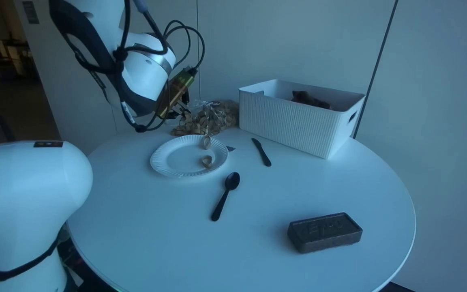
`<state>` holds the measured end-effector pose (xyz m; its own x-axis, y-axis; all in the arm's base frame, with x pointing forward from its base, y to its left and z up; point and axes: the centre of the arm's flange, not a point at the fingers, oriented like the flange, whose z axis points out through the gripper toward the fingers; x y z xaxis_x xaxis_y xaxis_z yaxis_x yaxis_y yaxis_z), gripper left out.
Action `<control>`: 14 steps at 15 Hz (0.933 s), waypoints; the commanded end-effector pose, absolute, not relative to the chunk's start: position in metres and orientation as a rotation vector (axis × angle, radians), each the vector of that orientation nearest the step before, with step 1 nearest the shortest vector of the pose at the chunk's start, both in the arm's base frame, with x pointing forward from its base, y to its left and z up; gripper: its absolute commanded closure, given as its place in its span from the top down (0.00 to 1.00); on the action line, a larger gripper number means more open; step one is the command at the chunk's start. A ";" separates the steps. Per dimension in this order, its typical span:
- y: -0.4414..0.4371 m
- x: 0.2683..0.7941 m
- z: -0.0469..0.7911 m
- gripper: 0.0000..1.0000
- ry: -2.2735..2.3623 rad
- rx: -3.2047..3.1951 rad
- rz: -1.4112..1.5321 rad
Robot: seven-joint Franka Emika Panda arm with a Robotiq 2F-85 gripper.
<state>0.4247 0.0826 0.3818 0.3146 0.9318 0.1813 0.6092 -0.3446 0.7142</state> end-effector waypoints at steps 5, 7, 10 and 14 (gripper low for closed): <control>0.089 0.436 0.389 0.80 1.257 2.044 0.771; 0.090 0.423 0.398 0.94 1.230 2.046 0.777; 0.088 0.404 0.414 1.00 1.143 2.146 0.750; 0.068 0.380 0.422 1.00 0.952 2.328 0.669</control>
